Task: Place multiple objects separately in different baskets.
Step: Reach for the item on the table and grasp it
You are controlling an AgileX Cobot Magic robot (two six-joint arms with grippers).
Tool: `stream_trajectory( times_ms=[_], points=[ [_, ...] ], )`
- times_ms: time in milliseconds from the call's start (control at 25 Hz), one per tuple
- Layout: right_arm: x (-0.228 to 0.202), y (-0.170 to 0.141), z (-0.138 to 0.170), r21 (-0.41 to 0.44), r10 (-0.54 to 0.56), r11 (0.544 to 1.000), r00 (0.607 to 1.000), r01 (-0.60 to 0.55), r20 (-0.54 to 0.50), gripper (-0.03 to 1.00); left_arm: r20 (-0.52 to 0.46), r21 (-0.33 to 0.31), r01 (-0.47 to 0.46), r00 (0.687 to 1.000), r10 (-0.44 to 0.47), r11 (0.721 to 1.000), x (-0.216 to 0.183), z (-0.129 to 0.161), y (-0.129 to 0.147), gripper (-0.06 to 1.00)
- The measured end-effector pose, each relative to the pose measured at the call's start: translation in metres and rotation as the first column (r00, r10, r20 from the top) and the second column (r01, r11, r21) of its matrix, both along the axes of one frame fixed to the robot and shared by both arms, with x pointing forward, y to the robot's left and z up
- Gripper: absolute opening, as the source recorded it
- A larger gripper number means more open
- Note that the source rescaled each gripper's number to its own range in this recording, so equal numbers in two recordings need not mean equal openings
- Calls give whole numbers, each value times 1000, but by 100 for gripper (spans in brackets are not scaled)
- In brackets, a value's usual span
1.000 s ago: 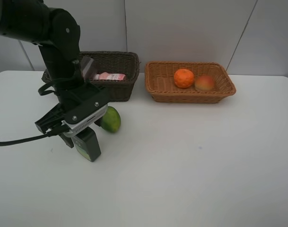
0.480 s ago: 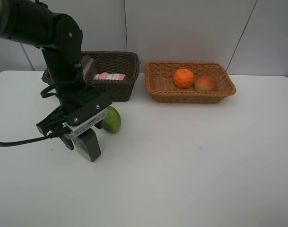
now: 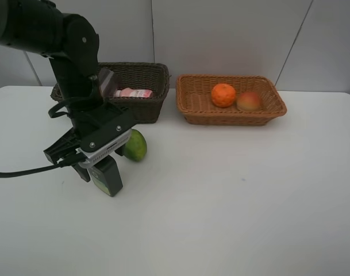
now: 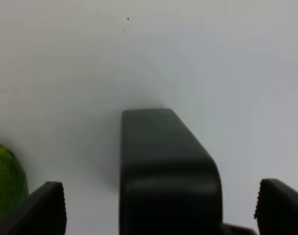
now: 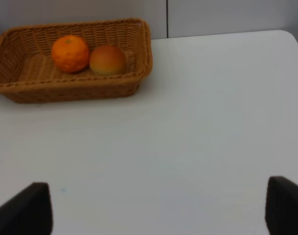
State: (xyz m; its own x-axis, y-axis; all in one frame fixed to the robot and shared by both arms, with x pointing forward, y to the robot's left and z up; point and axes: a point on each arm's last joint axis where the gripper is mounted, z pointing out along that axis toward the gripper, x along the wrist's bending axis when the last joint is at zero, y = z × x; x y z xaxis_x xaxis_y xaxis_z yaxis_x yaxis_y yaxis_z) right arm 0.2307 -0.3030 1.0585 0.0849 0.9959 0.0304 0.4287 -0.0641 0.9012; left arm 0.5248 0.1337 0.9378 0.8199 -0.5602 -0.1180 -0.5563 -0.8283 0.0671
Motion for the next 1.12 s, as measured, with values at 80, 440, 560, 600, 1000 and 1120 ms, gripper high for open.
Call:
stream_trajectory(
  times_ms=[80, 440, 560, 600, 1000, 1120],
  points=[
    [0, 0, 0, 0, 0, 1000, 1000, 0, 0, 88, -4, -4, -4, 1000, 4, 1000, 0, 0, 0, 100],
    [0, 0, 0, 0, 0, 1000, 1000, 0, 0, 88, -4, -10, -8, 1000, 8, 1000, 0, 0, -1, 100],
    [0, 0, 0, 0, 0, 1000, 1000, 0, 0, 88, -1, -5, -5, 1000, 5, 1000, 0, 0, 0, 99],
    [0, 0, 0, 0, 0, 1000, 1000, 0, 0, 88, 3, 2, 1, 1000, -1, 1000, 0, 0, 0, 97],
    [0, 0, 0, 0, 0, 1000, 1000, 0, 0, 88, 19, 29, 23, 1000, -23, 999, 2, 0, 3, 0],
    [0, 0, 0, 0, 0, 1000, 1000, 0, 0, 88, 18, 29, 23, 1000, -23, 999, 2, 0, 3, 0]
  ],
)
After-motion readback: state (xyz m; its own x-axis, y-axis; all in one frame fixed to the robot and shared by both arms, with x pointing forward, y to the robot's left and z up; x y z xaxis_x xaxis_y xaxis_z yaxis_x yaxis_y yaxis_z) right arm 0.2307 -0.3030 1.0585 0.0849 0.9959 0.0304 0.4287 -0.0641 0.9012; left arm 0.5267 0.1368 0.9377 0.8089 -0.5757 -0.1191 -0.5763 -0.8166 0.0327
